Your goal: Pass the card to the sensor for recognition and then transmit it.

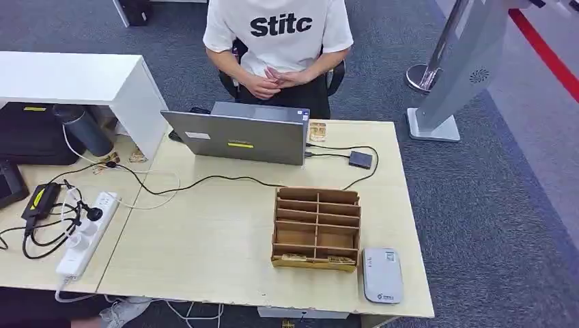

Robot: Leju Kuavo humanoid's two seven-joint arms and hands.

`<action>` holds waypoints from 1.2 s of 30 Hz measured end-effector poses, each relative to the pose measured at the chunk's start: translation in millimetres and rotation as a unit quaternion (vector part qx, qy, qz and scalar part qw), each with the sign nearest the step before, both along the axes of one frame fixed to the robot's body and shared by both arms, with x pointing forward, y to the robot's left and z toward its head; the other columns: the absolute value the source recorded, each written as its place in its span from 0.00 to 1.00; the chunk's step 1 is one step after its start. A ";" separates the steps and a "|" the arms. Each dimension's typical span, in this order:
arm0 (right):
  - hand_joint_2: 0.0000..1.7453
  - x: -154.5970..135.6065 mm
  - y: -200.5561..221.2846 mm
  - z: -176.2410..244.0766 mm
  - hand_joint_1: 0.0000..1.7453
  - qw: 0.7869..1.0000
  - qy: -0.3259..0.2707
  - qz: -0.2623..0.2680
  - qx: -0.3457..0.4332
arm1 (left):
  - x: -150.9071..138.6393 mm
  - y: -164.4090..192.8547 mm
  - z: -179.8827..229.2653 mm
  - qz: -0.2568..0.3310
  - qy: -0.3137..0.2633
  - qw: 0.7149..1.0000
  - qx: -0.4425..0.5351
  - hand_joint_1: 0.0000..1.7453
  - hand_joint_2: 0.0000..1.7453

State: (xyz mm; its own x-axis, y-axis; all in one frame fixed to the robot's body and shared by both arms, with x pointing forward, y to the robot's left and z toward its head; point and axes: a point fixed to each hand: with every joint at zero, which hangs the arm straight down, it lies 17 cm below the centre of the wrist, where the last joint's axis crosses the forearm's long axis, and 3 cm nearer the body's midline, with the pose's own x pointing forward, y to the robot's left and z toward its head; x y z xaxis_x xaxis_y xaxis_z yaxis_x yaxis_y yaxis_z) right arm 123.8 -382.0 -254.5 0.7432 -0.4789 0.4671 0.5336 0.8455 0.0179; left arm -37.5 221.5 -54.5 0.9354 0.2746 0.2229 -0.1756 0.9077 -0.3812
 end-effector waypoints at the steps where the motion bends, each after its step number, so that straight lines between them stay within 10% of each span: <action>1: 1.00 8.2 -2.3 3.4 0.00 1.000 -0.014 -0.010 0.006 | -2.6 0.1 2.1 0.001 0.004 1.000 -0.001 0.00 0.00; 11: 1.00 102.4 -56.4 67.3 0.00 0.971 -0.212 -0.101 0.035 | -30.4 -0.8 26.0 0.002 0.050 0.999 -0.015 0.00 0.00; 19: 1.00 160.1 -118.9 151.8 0.00 0.908 -0.398 -0.134 0.007 | -50.1 -2.2 44.4 -0.001 0.080 0.996 -0.025 0.00 0.00; 35: 1.00 198.2 -126.0 276.9 0.00 0.831 -0.546 -0.050 -0.098 | -63.5 -9.1 53.3 0.010 0.098 0.995 -0.032 0.00 0.00; 36: 1.00 200.0 -121.5 284.4 0.00 0.826 -0.552 -0.038 -0.106 | -64.2 -9.7 54.0 0.010 0.099 0.994 -0.033 0.00 1.00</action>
